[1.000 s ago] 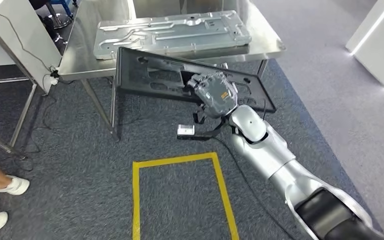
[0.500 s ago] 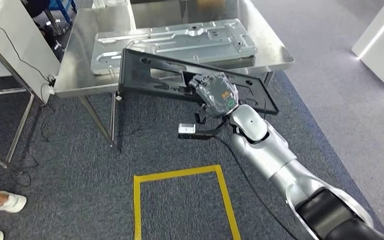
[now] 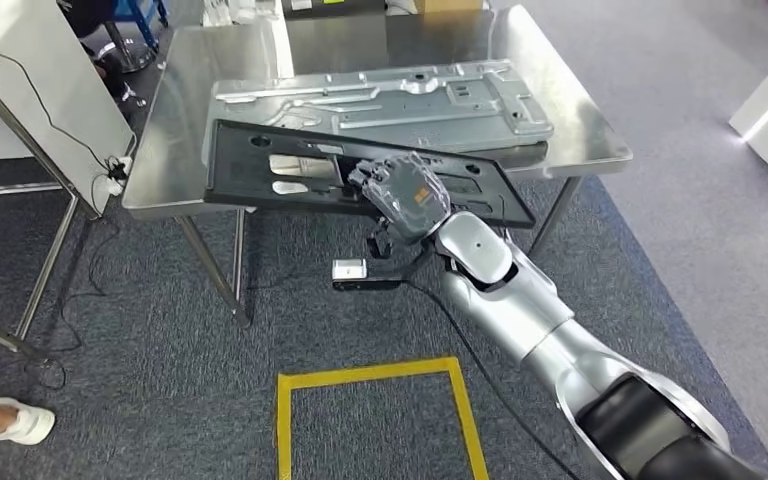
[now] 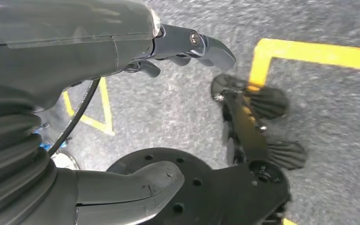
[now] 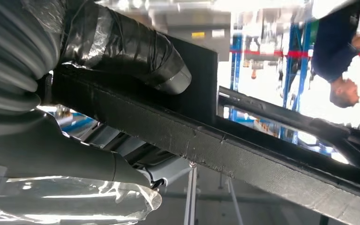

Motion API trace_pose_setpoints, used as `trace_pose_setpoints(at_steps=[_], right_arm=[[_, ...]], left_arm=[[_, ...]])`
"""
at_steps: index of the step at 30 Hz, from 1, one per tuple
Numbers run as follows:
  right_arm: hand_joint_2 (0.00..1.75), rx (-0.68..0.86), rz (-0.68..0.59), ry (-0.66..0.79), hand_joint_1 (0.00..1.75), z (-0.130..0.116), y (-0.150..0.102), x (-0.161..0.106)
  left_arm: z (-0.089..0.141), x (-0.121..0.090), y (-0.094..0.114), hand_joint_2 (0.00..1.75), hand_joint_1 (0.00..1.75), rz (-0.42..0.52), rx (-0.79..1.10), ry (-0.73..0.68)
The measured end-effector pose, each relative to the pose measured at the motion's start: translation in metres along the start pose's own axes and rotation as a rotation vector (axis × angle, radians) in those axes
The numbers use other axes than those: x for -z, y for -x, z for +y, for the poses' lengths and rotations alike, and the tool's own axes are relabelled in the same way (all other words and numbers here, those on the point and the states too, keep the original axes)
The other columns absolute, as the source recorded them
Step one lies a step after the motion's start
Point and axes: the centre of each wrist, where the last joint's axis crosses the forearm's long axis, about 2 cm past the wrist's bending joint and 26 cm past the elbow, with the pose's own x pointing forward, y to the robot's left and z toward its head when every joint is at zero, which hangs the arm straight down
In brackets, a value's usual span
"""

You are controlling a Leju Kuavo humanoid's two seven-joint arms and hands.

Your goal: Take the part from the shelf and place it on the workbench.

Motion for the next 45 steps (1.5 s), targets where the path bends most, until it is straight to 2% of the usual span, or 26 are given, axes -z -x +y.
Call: trace_pose_setpoints(at_steps=[8, 21, 45], right_arm=[[1.75, -0.018, -0.036, 0.002, 1.75, -0.011, -0.007, 0.019], [1.75, -0.026, -0.051, 0.001, 1.75, -0.014, -0.010, 0.024], [1.75, -0.065, -0.008, -0.039, 1.75, -0.009, 0.013, 0.002]], left_arm=[[0.000, 0.000, -0.003, 1.75, 0.00, -0.009, 0.009, 0.004], [0.004, -0.001, 0.001, 1.75, 0.00, -0.005, 0.012, 0.001], [0.006, -0.001, 0.000, 1.75, 0.00, -0.020, 0.024, -0.021]])
